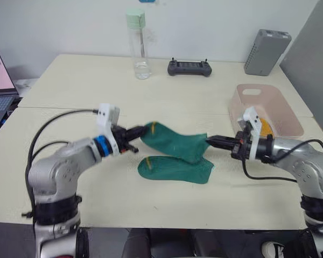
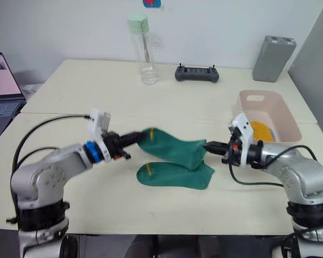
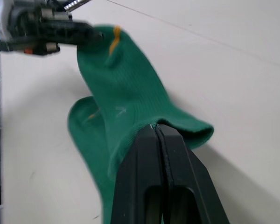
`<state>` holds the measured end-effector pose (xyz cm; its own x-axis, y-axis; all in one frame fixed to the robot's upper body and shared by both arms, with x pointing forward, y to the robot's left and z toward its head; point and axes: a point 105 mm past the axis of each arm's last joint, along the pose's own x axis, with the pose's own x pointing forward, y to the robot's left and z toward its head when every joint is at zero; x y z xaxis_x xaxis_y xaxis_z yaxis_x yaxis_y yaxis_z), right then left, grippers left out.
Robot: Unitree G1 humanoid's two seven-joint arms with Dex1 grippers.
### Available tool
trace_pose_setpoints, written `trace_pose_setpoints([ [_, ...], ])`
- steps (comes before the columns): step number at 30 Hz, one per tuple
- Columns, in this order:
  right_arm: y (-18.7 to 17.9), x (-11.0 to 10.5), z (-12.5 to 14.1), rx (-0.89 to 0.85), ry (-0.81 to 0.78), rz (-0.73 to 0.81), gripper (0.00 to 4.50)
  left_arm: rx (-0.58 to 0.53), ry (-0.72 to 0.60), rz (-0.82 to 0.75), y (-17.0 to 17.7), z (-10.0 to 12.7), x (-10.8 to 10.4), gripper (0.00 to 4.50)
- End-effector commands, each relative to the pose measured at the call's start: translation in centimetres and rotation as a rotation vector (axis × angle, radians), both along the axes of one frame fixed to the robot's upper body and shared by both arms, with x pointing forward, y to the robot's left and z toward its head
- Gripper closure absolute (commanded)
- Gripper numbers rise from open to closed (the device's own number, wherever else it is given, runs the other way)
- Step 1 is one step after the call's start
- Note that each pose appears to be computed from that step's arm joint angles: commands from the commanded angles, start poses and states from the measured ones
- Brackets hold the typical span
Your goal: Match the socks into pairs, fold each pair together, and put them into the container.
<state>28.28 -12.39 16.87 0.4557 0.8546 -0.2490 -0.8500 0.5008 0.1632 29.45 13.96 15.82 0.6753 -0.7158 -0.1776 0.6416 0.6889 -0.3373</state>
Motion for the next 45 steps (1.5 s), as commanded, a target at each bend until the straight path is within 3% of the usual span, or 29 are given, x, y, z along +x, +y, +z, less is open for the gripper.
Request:
trace_pose_setpoints([
  [1,0.0,-2.2,0.3,-0.009,0.002,0.063,4.5,-0.023,-0.033,0.019,-0.1,0.4,-2.2,4.48],
  [3,-0.3,-2.4,-0.6,-0.017,0.033,0.035,4.5,-0.091,-0.011,0.054,-0.2,-0.3,-3.1,4.48],
  [9,-1.0,-2.4,-2.0,-0.067,0.057,0.022,4.5,-0.098,0.042,0.089,0.1,-2.4,-4.7,4.48],
  [19,-1.9,0.6,-3.6,-0.115,0.004,-0.076,4.5,-0.109,0.074,0.14,0.3,-4.4,-5.2,4.48],
  [45,-0.9,1.3,-5.3,-0.199,0.046,-0.07,4.5,-0.089,0.049,0.189,1.1,-5.2,-4.2,4.48],
])
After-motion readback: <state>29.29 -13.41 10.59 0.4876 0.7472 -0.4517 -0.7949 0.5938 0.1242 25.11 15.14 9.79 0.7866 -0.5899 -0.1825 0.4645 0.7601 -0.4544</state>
